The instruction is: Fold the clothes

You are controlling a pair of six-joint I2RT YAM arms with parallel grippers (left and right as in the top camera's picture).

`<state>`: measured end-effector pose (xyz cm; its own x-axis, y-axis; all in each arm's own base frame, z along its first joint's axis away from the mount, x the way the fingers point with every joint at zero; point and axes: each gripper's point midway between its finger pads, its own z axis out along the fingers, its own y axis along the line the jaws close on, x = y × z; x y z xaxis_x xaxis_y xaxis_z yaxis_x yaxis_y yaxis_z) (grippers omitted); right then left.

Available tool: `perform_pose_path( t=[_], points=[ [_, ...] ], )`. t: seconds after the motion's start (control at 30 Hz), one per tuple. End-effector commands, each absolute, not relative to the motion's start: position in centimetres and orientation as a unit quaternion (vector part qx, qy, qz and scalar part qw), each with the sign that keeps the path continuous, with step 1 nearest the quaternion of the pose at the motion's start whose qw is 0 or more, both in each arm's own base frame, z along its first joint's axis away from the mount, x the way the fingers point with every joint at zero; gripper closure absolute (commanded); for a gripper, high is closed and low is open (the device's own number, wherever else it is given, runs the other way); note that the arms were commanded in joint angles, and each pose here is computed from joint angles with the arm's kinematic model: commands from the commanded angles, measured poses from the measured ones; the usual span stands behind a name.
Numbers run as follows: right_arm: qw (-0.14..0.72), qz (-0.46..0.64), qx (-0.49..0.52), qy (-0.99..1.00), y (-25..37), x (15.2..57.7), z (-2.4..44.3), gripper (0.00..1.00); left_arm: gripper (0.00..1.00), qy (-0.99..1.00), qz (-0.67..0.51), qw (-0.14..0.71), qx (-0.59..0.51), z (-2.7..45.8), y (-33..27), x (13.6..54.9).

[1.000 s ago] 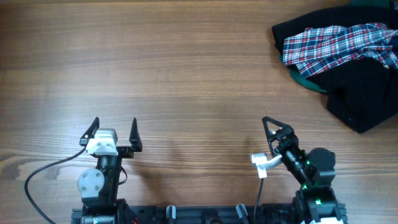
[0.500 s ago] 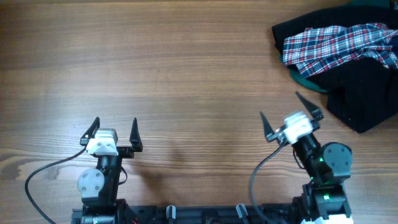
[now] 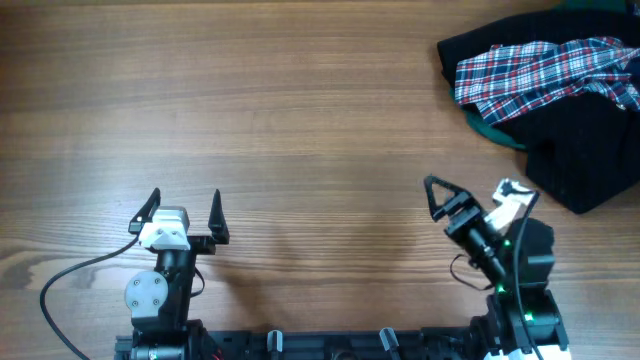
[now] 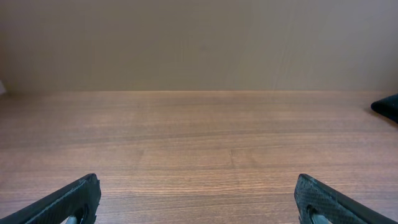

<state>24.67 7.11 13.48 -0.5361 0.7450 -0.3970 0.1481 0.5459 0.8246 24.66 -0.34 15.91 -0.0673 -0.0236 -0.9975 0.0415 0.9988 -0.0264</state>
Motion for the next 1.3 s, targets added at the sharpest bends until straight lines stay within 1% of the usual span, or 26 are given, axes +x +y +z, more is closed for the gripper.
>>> perform_pose_path(
  t=[0.0, 0.03, 0.1, 0.2, 0.3, 0.4, 0.53, 0.6, 0.67, 0.77, 0.83, 0.87, 0.93, 1.03, 1.13, 1.27],
  points=[
    [0.393, 0.354, 0.265, 0.806, 6.8, 24.6, 12.9, 0.00, 0.00, 0.731, -0.031, 0.681, 0.020, 15.8, -0.9, 24.6],
    [0.393, 0.358, 0.259, 0.806, 7.0, 24.8, 13.4, 0.00, 0.00, 0.733, -0.044, 0.679, 0.008, 15.7, -0.9, 24.6],
    [0.411, 0.340, 0.223, 0.816, 7.0, 25.6, 16.0, 0.01, 0.00, 0.732, -0.074, 0.676, -0.025, 15.7, -0.9, 24.6],
    [0.416, 0.261, 0.191, 0.850, 5.5, 27.1, 19.0, 0.01, 0.00, 0.728, -0.127, 0.668, -0.083, 15.7, -0.9, 24.6],
    [0.384, 0.166, 0.145, 0.897, 4.1, 29.6, 22.4, 0.00, 0.00, 0.729, -0.167, 0.655, -0.103, 15.6, -1.5, 24.6],
    [0.342, 0.111, 0.148, 0.921, 2.8, 32.4, 24.4, 0.00, 0.00, 0.737, -0.182, 0.643, -0.100, 16.4, -2.0, 24.8],
    [0.319, 0.091, 0.150, 0.932, 2.5, 35.8, 25.4, 0.00, 0.00, 0.755, -0.183, 0.621, -0.104, 19.0, -2.1, 25.9],
    [0.317, 0.065, 0.150, 0.934, 1.8, 36.9, 25.0, 0.00, 0.00, 0.773, -0.196, 0.596, -0.097, 20.6, -2.7, 27.4],
    [0.322, 0.007, 0.167, 0.932, -0.3, 37.4, 24.6, 0.00, 0.00, 0.801, -0.209, 0.553, -0.095, 21.7, -3.3, 29.4],
    [0.341, -0.040, 0.098, 0.934, -1.0, 38.5, 24.9, 0.00, 0.00, 0.846, -0.236, 0.469, -0.094, 22.6, -4.4, 32.6],
    [0.353, -0.066, 0.084, 0.929, -1.7, 39.2, 25.3, 0.00, 0.00, 0.856, -0.248, 0.444, -0.093, 23.1, -4.8, 34.8],
    [0.353, -0.083, 0.082, 0.928, -2.2, 39.5, 25.1, 0.00, 0.00, 0.859, -0.250, 0.436, -0.098, 22.5, -4.8, 36.2],
    [0.346, -0.069, 0.105, 0.930, -2.3, 39.6, 24.6, 0.00, 0.00, 0.855, -0.284, 0.415, -0.124, 21.7, -5.4, 37.2],
    [0.338, -0.004, 0.165, 0.927, -2.4, 39.5, 24.1, 0.00, 0.00, 0.859, -0.299, 0.397, -0.125, 20.5, -5.9, 37.8],
    [0.336, 0.029, 0.197, 0.921, -4.0, 39.6, 24.1, 0.00, 0.00, 0.856, -0.296, 0.416, -0.079, 21.4, -6.4, 38.0],
    [0.329, 0.059, 0.227, 0.915, -7.3, 39.2, 23.7, 0.00, 0.00, 0.849, -0.275, 0.448, -0.062, 24.0, -6.6, 39.0]
  ],
)
